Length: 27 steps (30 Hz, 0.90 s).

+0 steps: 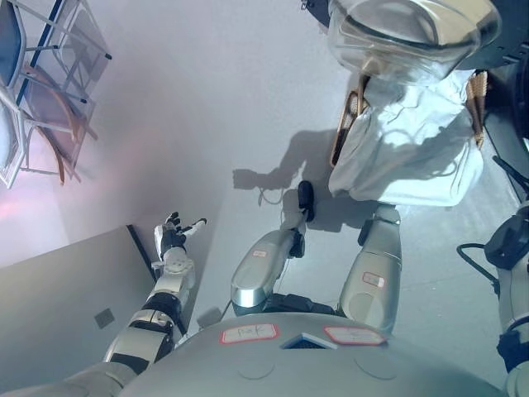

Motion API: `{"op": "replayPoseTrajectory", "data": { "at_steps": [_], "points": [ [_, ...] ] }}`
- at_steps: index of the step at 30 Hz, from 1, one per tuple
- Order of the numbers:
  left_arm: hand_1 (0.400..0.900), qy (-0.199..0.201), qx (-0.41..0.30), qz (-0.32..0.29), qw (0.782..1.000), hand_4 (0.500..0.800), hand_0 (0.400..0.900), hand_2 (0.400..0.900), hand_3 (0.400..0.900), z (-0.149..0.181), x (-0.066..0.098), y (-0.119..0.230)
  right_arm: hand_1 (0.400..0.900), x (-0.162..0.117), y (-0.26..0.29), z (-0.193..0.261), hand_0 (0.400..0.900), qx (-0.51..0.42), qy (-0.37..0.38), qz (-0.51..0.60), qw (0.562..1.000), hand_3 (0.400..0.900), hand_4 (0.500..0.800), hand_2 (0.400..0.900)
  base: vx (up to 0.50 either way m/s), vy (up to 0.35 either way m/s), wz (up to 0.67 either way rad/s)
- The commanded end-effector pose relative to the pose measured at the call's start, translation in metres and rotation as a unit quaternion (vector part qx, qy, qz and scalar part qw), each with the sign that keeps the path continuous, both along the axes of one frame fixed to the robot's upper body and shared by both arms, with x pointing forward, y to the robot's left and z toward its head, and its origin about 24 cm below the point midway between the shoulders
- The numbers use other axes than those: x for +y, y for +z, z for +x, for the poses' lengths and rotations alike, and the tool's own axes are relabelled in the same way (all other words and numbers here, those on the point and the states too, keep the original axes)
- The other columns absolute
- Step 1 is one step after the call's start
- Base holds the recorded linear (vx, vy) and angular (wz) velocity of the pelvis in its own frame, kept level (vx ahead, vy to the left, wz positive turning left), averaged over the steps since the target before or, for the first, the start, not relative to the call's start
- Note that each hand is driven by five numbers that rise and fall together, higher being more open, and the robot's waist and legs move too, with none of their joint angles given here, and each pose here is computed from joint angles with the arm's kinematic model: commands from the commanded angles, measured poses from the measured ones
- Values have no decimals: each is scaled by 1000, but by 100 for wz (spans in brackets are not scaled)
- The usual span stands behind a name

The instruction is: Put the clothes in the basket into the washing machine.

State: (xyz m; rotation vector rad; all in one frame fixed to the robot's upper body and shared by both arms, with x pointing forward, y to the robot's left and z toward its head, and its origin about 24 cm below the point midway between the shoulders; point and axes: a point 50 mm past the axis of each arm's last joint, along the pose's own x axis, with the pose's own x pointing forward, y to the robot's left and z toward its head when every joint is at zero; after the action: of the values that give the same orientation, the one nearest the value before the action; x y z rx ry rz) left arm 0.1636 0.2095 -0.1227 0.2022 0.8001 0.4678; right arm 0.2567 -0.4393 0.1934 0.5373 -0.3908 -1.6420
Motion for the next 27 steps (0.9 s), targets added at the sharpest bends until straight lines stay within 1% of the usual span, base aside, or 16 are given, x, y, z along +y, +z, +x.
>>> {"op": "replayPoseTrajectory", "data": {
  "at_steps": [1,8,11,14,15,16,23,27],
  "points": [
    [900,23,18,54,998,800,900,900,900,-21,19,-2,400,-10,85,-30,400,-18,-62,-175,982,400,500,400,-24,-14,-12],
    [900,29,1,45,999,800,900,900,900,-18,14,1,400,-4,126,-37,400,-37,-85,-221,971,400,500,400,-13,15,-10],
    [900,30,-17,44,998,800,900,900,900,-13,14,5,400,-2,135,-38,400,-43,-86,-233,968,400,500,400,46,-7,-4],
    [900,30,-20,45,998,800,900,900,900,-13,14,6,400,0,140,-36,400,-40,-84,-240,966,400,500,400,79,6,-8],
    [900,31,-20,48,998,800,900,900,900,-13,16,6,600,0,141,-36,600,-39,-82,-242,966,600,620,600,81,0,-10],
    [900,31,-21,47,998,800,900,900,900,-13,16,6,900,0,141,-34,900,-40,-76,-243,966,900,800,900,71,-2,-7],
    [900,42,-17,34,998,800,900,900,900,-12,18,4,900,-11,126,-20,900,-35,6,-204,978,900,800,900,25,-4,-2],
    [900,54,-7,26,998,800,900,900,900,-16,18,1,900,-10,123,-14,900,-34,22,-196,980,900,800,900,0,0,0]
  ]
}}
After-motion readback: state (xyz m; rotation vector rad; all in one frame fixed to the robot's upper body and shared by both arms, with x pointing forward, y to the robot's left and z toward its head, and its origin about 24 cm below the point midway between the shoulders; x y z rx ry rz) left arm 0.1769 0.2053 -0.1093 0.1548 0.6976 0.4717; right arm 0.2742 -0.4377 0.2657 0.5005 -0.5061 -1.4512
